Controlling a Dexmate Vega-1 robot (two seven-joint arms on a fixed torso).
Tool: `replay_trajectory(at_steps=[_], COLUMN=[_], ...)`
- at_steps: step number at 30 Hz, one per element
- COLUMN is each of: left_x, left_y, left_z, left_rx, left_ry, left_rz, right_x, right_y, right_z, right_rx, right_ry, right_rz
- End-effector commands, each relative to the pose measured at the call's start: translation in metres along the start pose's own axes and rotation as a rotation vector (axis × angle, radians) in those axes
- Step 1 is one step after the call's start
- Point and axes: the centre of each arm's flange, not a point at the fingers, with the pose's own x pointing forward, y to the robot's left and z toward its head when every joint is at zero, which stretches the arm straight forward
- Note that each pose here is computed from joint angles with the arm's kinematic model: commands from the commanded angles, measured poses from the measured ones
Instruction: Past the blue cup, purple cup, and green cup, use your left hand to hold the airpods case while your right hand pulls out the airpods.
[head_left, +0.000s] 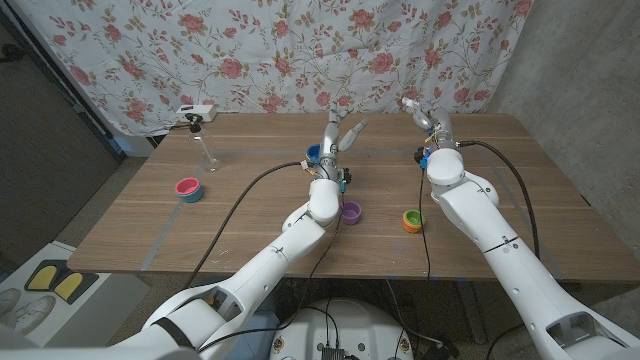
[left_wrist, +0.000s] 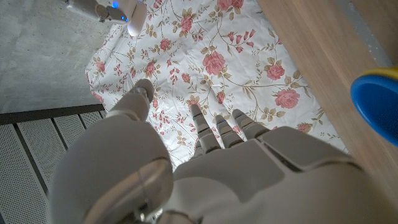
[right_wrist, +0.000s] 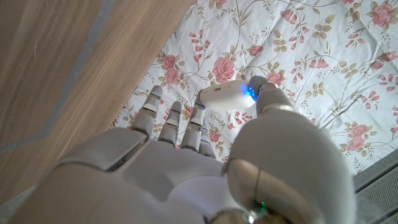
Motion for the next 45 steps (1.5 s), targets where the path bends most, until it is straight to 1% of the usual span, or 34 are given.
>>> replay_trajectory(at_steps=[1, 3, 6, 7, 9, 10, 11, 12, 14, 15, 16, 19, 21, 22, 25, 27, 29, 32, 34, 36, 37, 38, 40, 41, 45], left_x=[0.007, 0.008, 0.008, 0.008, 0.005, 0.005, 0.006, 0.005, 0.006, 0.006, 0.007, 0.008, 0.009, 0.009, 0.008, 0.008, 0.007, 0.007, 0.01, 0.012, 0.013, 0.014, 0.014, 0.014, 0.014], left_y=[-0.013, -0.015, -0.019, -0.02, -0.023, -0.025, -0.026, -0.028, -0.029, -0.029, -0.029, -0.029, -0.029, -0.03, -0.03, -0.031, -0.033, -0.036, -0.042, -0.045, -0.047, -0.048, -0.05, -0.051, -0.055], left_z=[0.001, 0.002, 0.003, 0.003, 0.008, 0.007, 0.008, 0.009, 0.008, 0.008, 0.008, 0.004, 0.004, 0.003, 0.003, 0.002, 0.001, 0.0, 0.003, 0.009, 0.011, 0.011, 0.01, 0.01, 0.008], left_rx=[0.017, 0.02, 0.048, 0.066, 0.188, 0.163, 0.175, 0.198, 0.164, 0.157, 0.168, 0.141, 0.148, 0.137, 0.139, 0.138, 0.144, 0.136, 0.104, 0.137, 0.137, 0.131, 0.147, 0.144, 0.131], left_ry=[0.001, -0.004, -0.02, -0.03, -0.085, -0.081, -0.087, -0.094, -0.088, -0.087, -0.093, -0.091, -0.095, -0.088, -0.091, -0.087, -0.09, -0.084, -0.067, -0.105, -0.113, -0.113, -0.122, -0.119, -0.113], left_rz=[0.001, -0.009, 0.01, 0.008, 0.058, 0.047, 0.029, 0.044, 0.028, 0.037, 0.032, 0.023, 0.015, 0.017, 0.028, 0.016, 0.024, 0.03, 0.036, 0.054, 0.051, 0.038, 0.058, 0.052, 0.09], right_x=[-0.002, -0.003, -0.002, -0.002, -0.002, -0.002, -0.002, -0.002, -0.001, -0.001, -0.001, -0.001, -0.001, -0.001, 0.0, 0.0, 0.001, 0.003, 0.003, 0.002, 0.002, 0.001, 0.001, 0.001, -0.001], right_y=[0.002, 0.003, 0.004, 0.004, 0.006, 0.006, 0.007, 0.007, 0.008, 0.008, 0.008, 0.008, 0.007, 0.006, 0.005, 0.005, 0.005, 0.004, 0.003, 0.003, 0.003, 0.004, 0.004, 0.004, 0.005], right_z=[0.005, 0.005, 0.006, 0.006, 0.006, 0.006, 0.006, 0.006, 0.005, 0.005, 0.004, 0.004, 0.004, 0.004, 0.005, 0.003, 0.001, -0.003, -0.004, -0.004, -0.005, -0.005, -0.004, -0.004, -0.003], right_rx=[0.012, 0.013, 0.018, 0.021, 0.027, 0.03, 0.033, 0.035, 0.04, 0.045, 0.05, 0.071, 0.092, 0.098, 0.114, 0.155, 0.196, 0.235, 0.251, 0.26, 0.273, 0.282, 0.287, 0.287, 0.302], right_ry=[-0.004, -0.005, -0.002, -0.002, -0.003, -0.002, -0.002, 0.0, 0.004, 0.007, 0.009, 0.016, 0.022, 0.024, 0.029, 0.047, 0.066, 0.083, 0.092, 0.095, 0.098, 0.101, 0.102, 0.1, 0.098], right_rz=[0.002, -0.003, 0.0, 0.003, 0.004, 0.008, 0.011, 0.013, 0.018, 0.021, 0.022, 0.029, 0.037, 0.039, 0.044, 0.063, 0.083, 0.085, 0.088, 0.085, 0.089, 0.096, 0.09, 0.088, 0.082])
